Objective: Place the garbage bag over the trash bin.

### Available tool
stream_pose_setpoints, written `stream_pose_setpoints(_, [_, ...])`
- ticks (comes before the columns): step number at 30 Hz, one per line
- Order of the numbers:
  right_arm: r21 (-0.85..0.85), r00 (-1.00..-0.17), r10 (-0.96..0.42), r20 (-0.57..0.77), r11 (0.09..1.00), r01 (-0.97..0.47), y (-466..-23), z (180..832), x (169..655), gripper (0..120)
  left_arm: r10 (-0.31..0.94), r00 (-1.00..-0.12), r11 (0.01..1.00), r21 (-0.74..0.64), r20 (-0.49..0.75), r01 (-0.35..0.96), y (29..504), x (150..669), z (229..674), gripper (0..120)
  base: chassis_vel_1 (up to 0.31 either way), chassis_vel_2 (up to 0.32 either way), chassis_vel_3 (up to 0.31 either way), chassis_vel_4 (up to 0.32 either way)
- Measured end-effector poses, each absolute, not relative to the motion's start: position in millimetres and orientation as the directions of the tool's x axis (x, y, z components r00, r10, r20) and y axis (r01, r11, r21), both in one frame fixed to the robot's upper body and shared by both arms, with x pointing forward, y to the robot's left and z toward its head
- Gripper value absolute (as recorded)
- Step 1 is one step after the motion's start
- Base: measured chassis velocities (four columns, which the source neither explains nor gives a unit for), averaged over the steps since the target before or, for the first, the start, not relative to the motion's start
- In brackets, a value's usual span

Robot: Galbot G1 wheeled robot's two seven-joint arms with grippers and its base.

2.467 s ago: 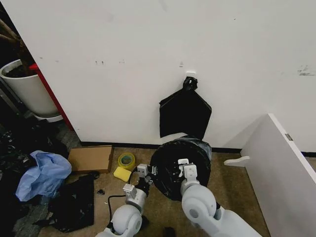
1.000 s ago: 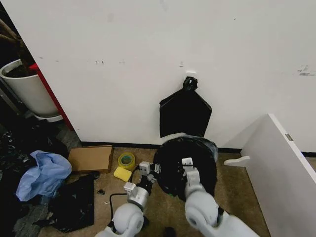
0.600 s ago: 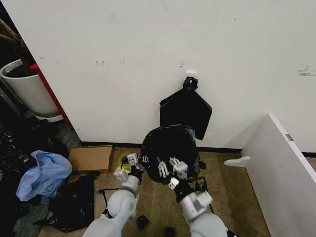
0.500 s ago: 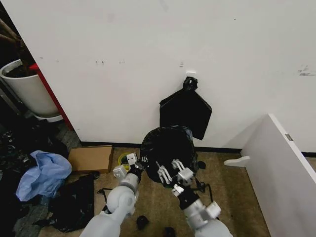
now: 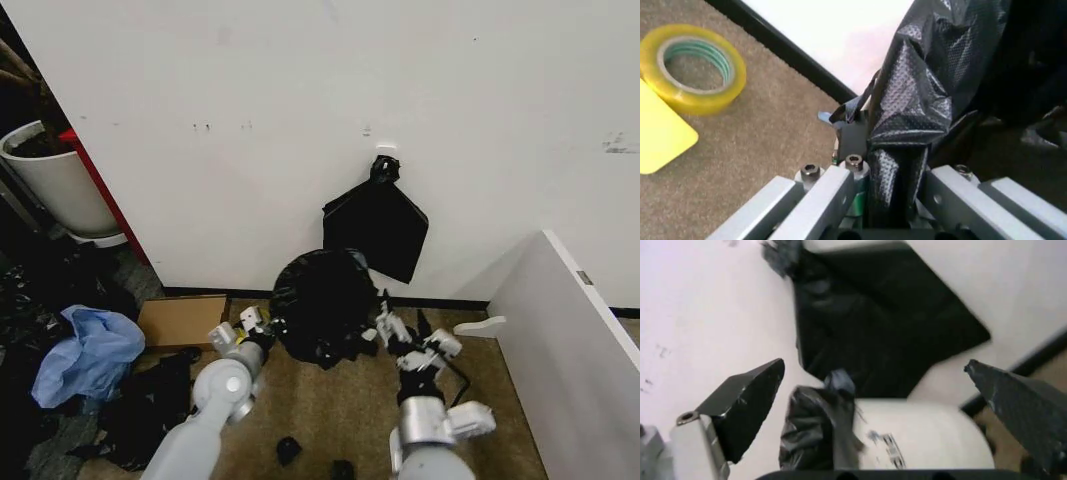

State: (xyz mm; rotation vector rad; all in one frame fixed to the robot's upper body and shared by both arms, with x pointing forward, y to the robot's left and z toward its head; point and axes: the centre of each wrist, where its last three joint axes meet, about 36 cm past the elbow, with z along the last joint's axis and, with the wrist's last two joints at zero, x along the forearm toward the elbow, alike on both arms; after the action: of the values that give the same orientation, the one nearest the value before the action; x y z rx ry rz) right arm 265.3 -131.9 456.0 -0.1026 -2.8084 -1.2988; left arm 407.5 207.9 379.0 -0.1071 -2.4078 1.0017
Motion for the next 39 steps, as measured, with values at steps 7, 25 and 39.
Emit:
stream_pose_setpoints(7, [0.8, -0.989, -0.122, 0.087, 0.6, -0.004, -134, 432, 249, 100, 0.268, -0.87, 0.716, -0.689, 0.414, -0.108, 210, 401, 388, 0, 0.0, 0.0, 0.0, 0.0])
stream_pose_setpoints(25, [0.803, -0.979, -0.157, 0.128, 0.596, 0.009, -129, 419, 255, 62, 0.275, -0.88, 0.713, -0.696, 0.386, -0.082, 208, 393, 397, 0, 0.0, 0.0, 0.0, 0.0])
stream_pose_setpoints(39, [0.82, -0.984, -0.149, 0.102, 0.573, -0.002, -127, 410, 256, 5, 0.278, -0.882, 0.716, -0.694, 0.381, -0.074, 203, 389, 398, 0, 0.0, 0.0, 0.0, 0.0])
